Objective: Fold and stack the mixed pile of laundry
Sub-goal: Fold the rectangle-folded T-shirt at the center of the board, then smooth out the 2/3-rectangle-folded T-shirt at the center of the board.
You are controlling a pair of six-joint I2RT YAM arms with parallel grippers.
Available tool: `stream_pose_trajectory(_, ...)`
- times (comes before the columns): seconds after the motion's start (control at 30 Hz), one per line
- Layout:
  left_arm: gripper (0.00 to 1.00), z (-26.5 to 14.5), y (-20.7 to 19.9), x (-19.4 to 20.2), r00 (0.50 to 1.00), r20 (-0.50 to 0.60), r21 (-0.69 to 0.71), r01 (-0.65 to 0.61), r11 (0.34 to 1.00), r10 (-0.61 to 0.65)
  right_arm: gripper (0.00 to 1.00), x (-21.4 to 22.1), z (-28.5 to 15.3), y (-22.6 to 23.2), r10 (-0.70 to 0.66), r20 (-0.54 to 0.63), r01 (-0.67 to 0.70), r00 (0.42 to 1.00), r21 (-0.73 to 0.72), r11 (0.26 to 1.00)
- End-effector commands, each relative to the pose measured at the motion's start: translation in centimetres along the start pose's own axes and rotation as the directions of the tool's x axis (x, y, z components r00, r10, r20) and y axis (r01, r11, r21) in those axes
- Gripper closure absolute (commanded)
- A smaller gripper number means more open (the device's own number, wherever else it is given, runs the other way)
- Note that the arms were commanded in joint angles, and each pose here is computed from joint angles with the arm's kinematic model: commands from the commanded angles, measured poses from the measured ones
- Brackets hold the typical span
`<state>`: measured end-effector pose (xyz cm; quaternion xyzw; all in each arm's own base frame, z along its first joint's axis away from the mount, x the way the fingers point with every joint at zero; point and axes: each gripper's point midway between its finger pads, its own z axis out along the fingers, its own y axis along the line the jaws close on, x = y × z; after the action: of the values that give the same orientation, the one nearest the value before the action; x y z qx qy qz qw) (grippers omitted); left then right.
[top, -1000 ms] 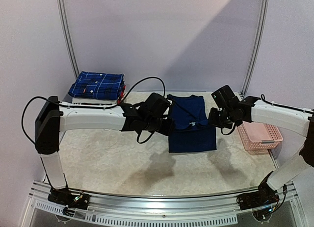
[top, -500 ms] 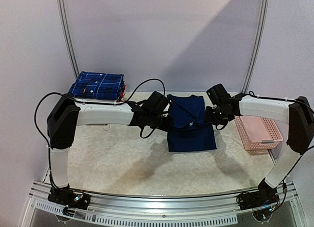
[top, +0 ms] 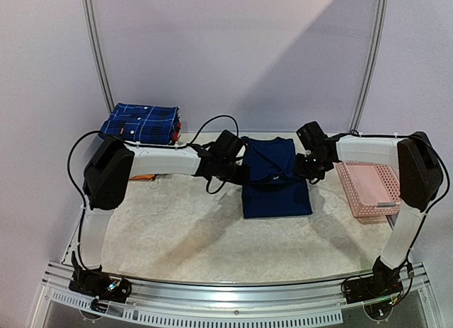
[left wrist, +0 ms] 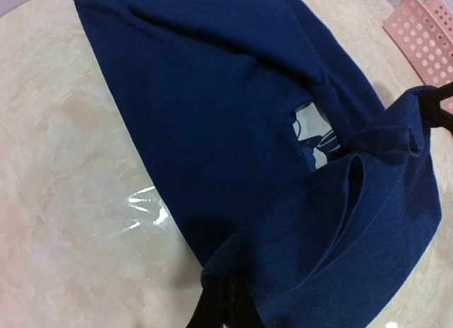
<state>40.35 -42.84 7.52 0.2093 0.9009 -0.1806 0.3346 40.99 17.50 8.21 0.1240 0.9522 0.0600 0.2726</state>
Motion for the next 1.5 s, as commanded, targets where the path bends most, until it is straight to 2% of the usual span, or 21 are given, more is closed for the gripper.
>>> stream_pose_trajectory(0.0, 1.0, 1.2, 0.8, -0.5, 1.0, -0.009, 0.01, 0.01, 1.0, -0.01, 1.0, -0.6, 1.3, -0.1, -0.003, -0.002, 0.003, 1.0, 0.014, 1.0)
stream_pose_trajectory(0.27, 1.0, 2.6, 1.4, -0.3, 0.999, -0.034, 0.011, 0.038, 0.999, -0.038, 1.0, -0.4, 2.6, -0.4, 0.009, -0.016, -0.009, 1.0, 0.045, 0.999)
stream_pose_trajectory(0.33, 1.0, 2.8, 1.6, -0.3, 0.998, -0.035, 0.004, 0.045, 0.999, -0.045, 0.97, -0.6, 2.9, -0.6, 0.021, -0.015, -0.021, 1.0, 0.045, 0.999)
stream_pose_trajectory(0.43, 0.93, 3.1, 2.1, -0.7, 0.998, -0.037, -0.005, 0.052, 0.999, -0.052, 0.87, -1.0, 3.4, -0.6, 0.039, -0.027, -0.038, 0.999, 0.033, 0.999)
stream_pose_trajectory(0.5, 0.86, 3.1, 2.5, -1.4, 0.997, -0.036, -0.006, 0.062, 0.998, -0.062, 0.69, -1.5, 3.6, -0.6, 0.06, -0.041, -0.059, 0.997, 0.012, 0.998)
stream_pose_trajectory(0.57, 0.74, 3.0, 2.7, -2.9, 0.998, -0.023, -0.003, 0.063, 0.998, -0.063, 0.53, -3.2, 3.2, -0.1, 0.078, -0.028, -0.079, 0.997, -0.028, 0.997)
stream_pose_trajectory(0.63, 0.64, 3.0, 3.2, -4.1, 0.997, -0.022, -0.012, 0.069, 0.998, -0.069, 0.45, -5.2, 2.2, 0.4, 0.084, -0.01, -0.085, 0.996, -0.056, 0.995)
stream_pose_trajectory(0.77, 0.5, 1.1, 3.4, -7.0, 0.997, 0.015, -0.006, 0.07, 0.998, -0.069, 0.43, -7.5, -0.8, 1.1, 0.073, 0.025, -0.07, 0.997, -0.088, 0.994)
stream_pose_trajectory(0.9, 0.45, -1.5, 3.5, -8.3, 0.997, 0.055, -0.02, 0.051, 0.998, -0.05, 0.41, -7.1, -4.2, 2.6, 0.045, 0.075, -0.029, 0.996, -0.203, 0.979)
stream_pose_trajectory(1.0, 0.46, -2.7, 3.3, -7.6, 0.996, 0.065, -0.009, 0.067, 0.998, -0.066, 0.4, -4.7, -5.6, 4.4, -0.033, 0.063, 0.05, 0.997, -0.291, 0.955)
stream_pose_trajectory(1.17, 0.51, -3.5, 1.4, -4.6, 0.998, 0.042, 0.03, 0.055, 0.998, -0.057, 0.44, 0.4, -4.8, 7.1, -0.18, 0.006, 0.171, 0.984, -0.346, 0.922)
stream_pose_trajectory(1.3, 0.55, -4.2, 0.1, -2.3, 0.999, 0.021, 0.039, 0.043, 0.998, -0.044, 0.5, 3.7, -3.5, 9.9, -0.288, -0.047, 0.242, 0.956, -0.425, 0.872)
stream_pose_trajectory(1.47, 0.56, -5.9, 0.1, -0.5, 0.998, 0.036, 0.033, 0.055, 0.998, -0.056, 0.61, 6.6, -1.2, 12.7, -0.34, -0.109, 0.246, 0.934, -0.493, 0.834)
